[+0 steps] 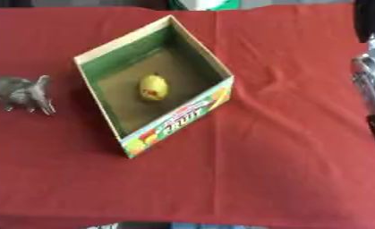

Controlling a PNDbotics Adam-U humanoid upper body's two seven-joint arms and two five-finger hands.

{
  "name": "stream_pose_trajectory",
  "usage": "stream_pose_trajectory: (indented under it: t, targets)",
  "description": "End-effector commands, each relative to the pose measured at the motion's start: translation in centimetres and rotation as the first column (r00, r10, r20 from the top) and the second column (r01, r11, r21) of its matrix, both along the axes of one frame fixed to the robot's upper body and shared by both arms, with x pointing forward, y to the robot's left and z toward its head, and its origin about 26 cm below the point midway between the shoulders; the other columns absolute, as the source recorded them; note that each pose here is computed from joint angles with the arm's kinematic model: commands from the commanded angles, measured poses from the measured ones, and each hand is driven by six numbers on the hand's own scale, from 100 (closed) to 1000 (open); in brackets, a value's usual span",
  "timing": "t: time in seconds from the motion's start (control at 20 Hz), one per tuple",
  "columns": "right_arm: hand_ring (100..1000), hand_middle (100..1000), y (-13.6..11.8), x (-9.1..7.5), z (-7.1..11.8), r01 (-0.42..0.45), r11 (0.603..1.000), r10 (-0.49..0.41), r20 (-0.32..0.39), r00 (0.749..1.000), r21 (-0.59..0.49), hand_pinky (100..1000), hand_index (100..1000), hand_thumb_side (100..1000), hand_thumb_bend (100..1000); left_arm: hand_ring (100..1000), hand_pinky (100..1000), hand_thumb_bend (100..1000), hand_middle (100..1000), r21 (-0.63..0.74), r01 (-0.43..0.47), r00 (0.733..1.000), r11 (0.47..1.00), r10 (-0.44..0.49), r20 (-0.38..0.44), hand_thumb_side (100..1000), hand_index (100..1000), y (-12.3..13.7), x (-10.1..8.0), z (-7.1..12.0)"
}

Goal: Pick up objects on the table and place them in the box.

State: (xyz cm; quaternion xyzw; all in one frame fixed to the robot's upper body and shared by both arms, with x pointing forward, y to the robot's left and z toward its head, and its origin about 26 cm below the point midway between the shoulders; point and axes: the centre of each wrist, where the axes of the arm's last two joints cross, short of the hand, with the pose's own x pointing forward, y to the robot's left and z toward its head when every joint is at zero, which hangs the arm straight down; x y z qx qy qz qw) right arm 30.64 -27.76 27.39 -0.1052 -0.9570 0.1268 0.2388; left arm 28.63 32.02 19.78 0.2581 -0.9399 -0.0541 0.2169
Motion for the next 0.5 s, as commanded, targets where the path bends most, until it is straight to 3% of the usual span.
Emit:
stream_pose_trajectory:
  t: [0.05,0.35,0.5]
  targets:
    - [810,788,-0.2,-0.4,0.8,0.006,1.000,-0.006,0.044,0.999,-0.009,780,918,943,100,665,646,100,715,0.105,-0.068,0.998,0.992,0.066,0.022,720,830,0.8,-0.3,1.9]
    - [809,788,-0.3,-0.4,0.7,0.005,1.000,-0.006,0.057,0.998,0.003,779,916,948,100,691,666,100,730,0.262,-0.195,0.980,0.945,0.199,0.014,705,847,1.5,-0.3,3.5]
    - [808,787,-0.3,-0.5,0.7,0.005,1.000,-0.006,0.062,0.998,0.005,777,915,945,100,719,691,100,745,0.363,-0.259,0.962,0.895,0.271,0.018,761,864,1.9,-0.4,4.5]
